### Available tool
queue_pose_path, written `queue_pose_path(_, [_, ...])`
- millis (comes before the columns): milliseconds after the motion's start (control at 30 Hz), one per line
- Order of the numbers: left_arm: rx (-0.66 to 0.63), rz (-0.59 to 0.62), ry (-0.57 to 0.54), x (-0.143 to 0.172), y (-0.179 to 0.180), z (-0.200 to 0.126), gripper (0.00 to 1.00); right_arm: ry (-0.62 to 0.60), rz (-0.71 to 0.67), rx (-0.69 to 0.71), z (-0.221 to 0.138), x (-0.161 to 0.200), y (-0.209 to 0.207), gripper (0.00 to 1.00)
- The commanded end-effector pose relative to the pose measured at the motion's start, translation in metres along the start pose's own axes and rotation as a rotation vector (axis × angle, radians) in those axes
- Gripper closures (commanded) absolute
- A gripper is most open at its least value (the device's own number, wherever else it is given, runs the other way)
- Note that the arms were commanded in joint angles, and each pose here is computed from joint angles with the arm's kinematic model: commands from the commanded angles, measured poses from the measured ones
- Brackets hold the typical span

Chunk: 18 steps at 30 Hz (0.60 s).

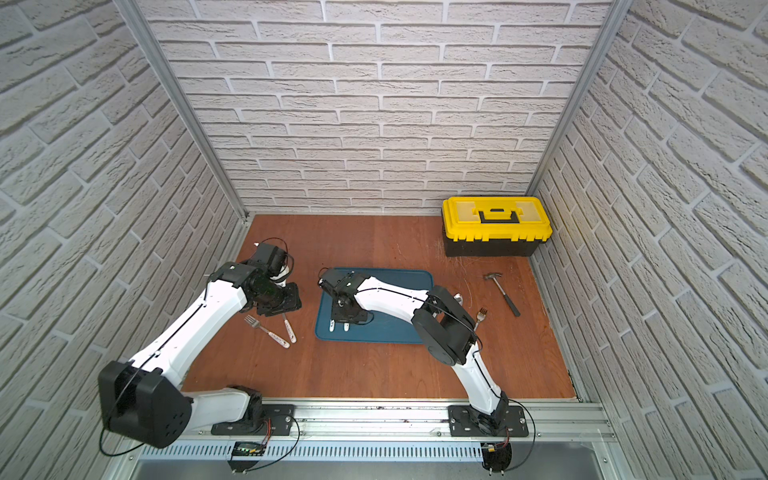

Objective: Set the spoon and fork side by side
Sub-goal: Place the spoon on the tray.

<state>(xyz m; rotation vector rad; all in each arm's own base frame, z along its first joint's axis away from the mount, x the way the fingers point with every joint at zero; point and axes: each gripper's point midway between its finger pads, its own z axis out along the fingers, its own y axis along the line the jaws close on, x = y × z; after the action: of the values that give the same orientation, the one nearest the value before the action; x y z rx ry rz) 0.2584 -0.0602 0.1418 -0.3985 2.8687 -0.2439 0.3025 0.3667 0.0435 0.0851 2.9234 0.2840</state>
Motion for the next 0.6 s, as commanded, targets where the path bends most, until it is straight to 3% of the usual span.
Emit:
queue_pose_path(0, [0.000, 0.013, 0.010, 0.003, 0.002, 0.005, 0.51, -0.018, 0.022, -0.002, -0.001, -0.003, 0.006, 0.82])
queue_pose_path(567, [0.000, 0.012, 0.012, 0.005, 0.004, 0.004, 0.51, -0.009, 0.021, 0.032, 0.010, 0.002, 0.007, 0.81])
